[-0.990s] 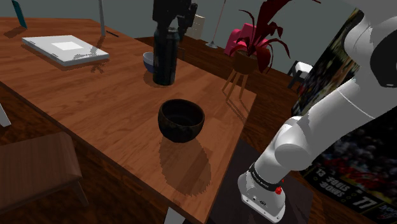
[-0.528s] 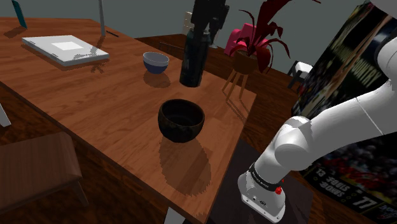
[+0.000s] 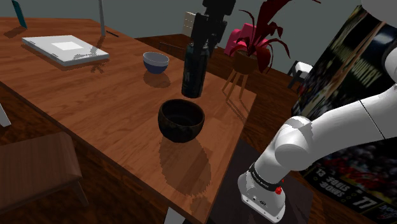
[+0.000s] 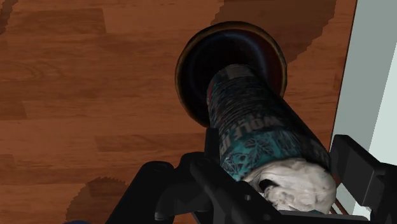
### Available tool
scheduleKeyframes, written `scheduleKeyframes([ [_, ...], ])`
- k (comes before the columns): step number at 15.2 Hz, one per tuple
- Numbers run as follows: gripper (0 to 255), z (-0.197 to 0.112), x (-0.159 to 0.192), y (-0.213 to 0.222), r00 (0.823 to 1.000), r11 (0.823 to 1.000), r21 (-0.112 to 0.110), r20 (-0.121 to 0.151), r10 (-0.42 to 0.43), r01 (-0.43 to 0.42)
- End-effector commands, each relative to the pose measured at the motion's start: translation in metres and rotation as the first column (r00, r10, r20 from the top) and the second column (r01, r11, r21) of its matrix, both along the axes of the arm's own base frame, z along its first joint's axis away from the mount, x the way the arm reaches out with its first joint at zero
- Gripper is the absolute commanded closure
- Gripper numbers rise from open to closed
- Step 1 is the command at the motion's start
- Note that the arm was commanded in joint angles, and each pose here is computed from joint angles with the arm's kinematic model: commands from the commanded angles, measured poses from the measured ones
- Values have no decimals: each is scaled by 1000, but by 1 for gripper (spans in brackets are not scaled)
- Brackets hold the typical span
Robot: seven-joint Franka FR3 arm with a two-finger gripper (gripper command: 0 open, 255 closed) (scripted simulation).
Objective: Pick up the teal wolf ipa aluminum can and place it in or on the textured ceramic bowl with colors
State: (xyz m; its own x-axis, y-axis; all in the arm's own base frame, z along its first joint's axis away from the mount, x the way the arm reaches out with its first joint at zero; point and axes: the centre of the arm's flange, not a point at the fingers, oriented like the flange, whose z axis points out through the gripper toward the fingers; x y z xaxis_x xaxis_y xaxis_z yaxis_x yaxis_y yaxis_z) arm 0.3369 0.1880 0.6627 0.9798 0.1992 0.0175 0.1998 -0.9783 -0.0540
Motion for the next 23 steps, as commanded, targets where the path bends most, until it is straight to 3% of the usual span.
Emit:
scheduleKeyframes([
  [1,255,-11,0,0,1000,1000,0,1,0,0],
  [15,255,-85,0,0,1000,1000,0,1,0,0],
  [22,255,-85,0,0,1000,1000,0,1,0,0],
  [23,0,-85,0,0,1000,1000,0,1,0,0],
])
